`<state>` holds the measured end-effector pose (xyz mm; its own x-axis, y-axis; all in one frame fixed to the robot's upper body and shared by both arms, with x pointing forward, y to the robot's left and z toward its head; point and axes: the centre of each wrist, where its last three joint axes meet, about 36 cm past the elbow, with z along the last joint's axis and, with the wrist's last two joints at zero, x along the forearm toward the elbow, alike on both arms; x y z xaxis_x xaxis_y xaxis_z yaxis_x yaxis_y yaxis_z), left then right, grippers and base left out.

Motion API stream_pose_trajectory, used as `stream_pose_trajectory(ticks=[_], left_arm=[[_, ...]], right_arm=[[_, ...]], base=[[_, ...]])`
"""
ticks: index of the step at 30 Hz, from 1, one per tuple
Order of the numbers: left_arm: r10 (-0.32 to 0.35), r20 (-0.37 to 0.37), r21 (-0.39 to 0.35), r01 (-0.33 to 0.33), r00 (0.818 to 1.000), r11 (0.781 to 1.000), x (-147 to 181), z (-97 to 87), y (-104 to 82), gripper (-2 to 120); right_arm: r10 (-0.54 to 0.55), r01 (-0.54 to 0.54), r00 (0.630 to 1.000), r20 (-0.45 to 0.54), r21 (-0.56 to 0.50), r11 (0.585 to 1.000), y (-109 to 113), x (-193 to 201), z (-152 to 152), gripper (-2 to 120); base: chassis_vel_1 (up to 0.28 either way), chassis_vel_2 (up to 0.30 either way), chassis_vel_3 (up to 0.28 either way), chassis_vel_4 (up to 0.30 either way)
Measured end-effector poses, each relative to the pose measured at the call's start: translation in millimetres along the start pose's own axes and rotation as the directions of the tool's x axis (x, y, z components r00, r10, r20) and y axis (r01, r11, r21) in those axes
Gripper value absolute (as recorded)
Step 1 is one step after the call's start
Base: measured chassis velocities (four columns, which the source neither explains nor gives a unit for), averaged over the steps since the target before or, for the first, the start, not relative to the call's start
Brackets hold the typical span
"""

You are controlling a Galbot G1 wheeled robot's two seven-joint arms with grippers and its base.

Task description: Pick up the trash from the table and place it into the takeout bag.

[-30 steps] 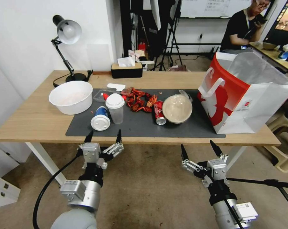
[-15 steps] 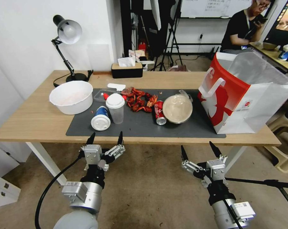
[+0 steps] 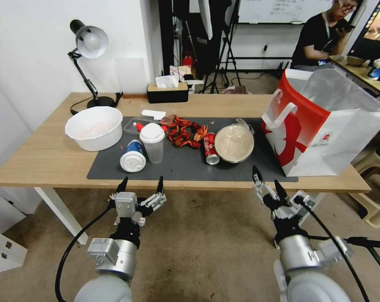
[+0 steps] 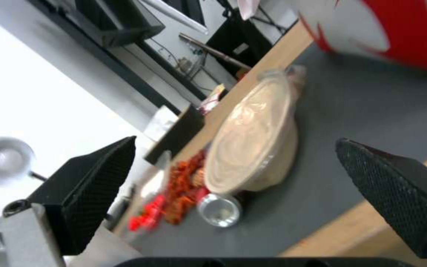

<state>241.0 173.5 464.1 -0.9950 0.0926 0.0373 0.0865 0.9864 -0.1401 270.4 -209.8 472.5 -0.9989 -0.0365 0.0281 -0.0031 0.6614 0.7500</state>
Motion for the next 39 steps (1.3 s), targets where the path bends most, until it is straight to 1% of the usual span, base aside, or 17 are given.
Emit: stream_pose_trajectory(ticks=[1, 2, 5, 6, 8, 10, 17, 20, 27, 28, 29, 32, 33, 35, 36, 39], left_arm=[[0.003, -0.002, 0.001, -0.003, 1.0, 1.0, -1.8, 0.7, 0.3, 100], [0.003, -0.002, 0.001, -0.003, 1.0, 1.0, -1.8, 0.7, 0.3, 100], [0.008, -0.009, -0.001, -0.008, 1.0, 1.0, -3.8, 3.5, 1.1, 100], [0.008, -0.009, -0.001, -0.008, 1.0, 1.0, -3.8, 3.5, 1.1, 100], [0.019, -0.015, -0.005, -0.019, 1.0, 1.0, -5.0, 5.2, 1.5, 100], [0.021, -0.019, -0.007, -0.021, 1.0, 1.0, -4.8, 6.0, 2.3, 100], [0.005, -0.023, -0.005, -0.005, 1.0, 1.0, -2.4, 7.2, 3.8, 100], [-0.004, -0.025, -0.001, 0.003, 1.0, 1.0, -0.7, 7.8, 3.8, 100], [-0.017, -0.02, 0.003, 0.017, 1.0, 1.0, 0.2, 8.5, 4.7, 100], [-0.019, -0.02, 0.004, 0.019, 1.0, 1.0, 0.2, 9.3, 4.8, 100], [-0.019, -0.02, 0.004, 0.019, 1.0, 1.0, 0.2, 9.3, 4.8, 100], [-0.025, -0.021, 0.007, 0.025, 0.999, 1.0, 0.0, 10.9, 4.6, 100], [-0.025, -0.021, 0.007, 0.025, 0.999, 1.0, 0.0, 10.9, 4.6, 100], [-0.026, -0.022, 0.007, 0.026, 0.999, 1.0, -0.2, 11.8, 4.6, 100], [-0.026, -0.022, 0.007, 0.026, 0.999, 1.0, -0.2, 11.8, 4.6, 100], [-0.026, -0.026, 0.005, 0.026, 0.999, 1.0, -1.1, 14.4, 5.0, 100]], right_arm=[[-0.001, 0.001, 1.0, -0.008, -0.036, 0.999, -1.4, -6.0, -0.2, 100], [-0.001, 0.001, 1.0, -0.008, -0.036, 0.999, -1.4, -6.0, -0.2, 100], [0.016, -0.019, 0.999, -0.032, -0.115, 0.993, -8.7, -28.0, 3.7, 100], [0.016, -0.019, 0.999, -0.032, -0.115, 0.993, -8.7, -28.0, 3.7, 100], [0.05, -0.059, 0.997, -0.059, -0.151, 0.987, -16.1, -44.0, 11.8, 100], [0.068, -0.08, 0.995, -0.08, -0.163, 0.983, -18.4, -54.0, 17.8, 100], [0.08, -0.101, 0.99, -0.117, -0.187, 0.977, -15.3, -76.5, 25.1, 100], [0.107, -0.14, 0.983, -0.151, -0.221, 0.965, -9.0, -96.7, 25.8, 100], [0.105, -0.156, 0.976, -0.19, -0.279, 0.948, -2.9, -115.6, 23.7, 100], [0.108, -0.166, 0.972, -0.207, -0.292, 0.942, -1.5, -118.4, 22.8, 95], [0.108, -0.166, 0.972, -0.207, -0.292, 0.942, -1.5, -118.4, 22.8, 95], [0.101, -0.171, 0.968, -0.229, -0.31, 0.935, -0.9, -123.8, 24.0, 82], [0.101, -0.171, 0.968, -0.229, -0.31, 0.935, -0.9, -123.8, 24.0, 82], [0.096, -0.169, 0.967, -0.234, -0.319, 0.933, 0.5, -124.9, 25.5, 70], [0.096, -0.169, 0.967, -0.234, -0.319, 0.933, 0.5, -124.9, 25.5, 70], [0.092, -0.171, 0.966, -0.241, -0.33, 0.929, 0.4, -124.4, 26.4, 57]], base=[[0.0, 0.0, 0.0, 0.0], [0.0, 0.0, 0.0, 0.0], [0.0, 0.0, 0.0, 0.0], [0.0, 0.0, 0.0, 0.0], [0.0, 0.0, 0.0, 0.0], [0.0, 0.0, 0.0, 0.0], [0.0, 0.0, 0.0, 0.0], [0.0, 0.0, 0.0, 0.0], [0.0, 0.0, 0.0, 0.0], [0.0, 0.0, 0.0, 0.0], [0.0, 0.0, 0.0, 0.0], [0.0, 0.0, 0.0, 0.0], [0.0, 0.0, 0.0, 0.0], [0.0, 0.0, 0.0, 0.0], [0.0, 0.0, 0.0, 0.0], [0.0, 0.0, 0.0, 0.0]])
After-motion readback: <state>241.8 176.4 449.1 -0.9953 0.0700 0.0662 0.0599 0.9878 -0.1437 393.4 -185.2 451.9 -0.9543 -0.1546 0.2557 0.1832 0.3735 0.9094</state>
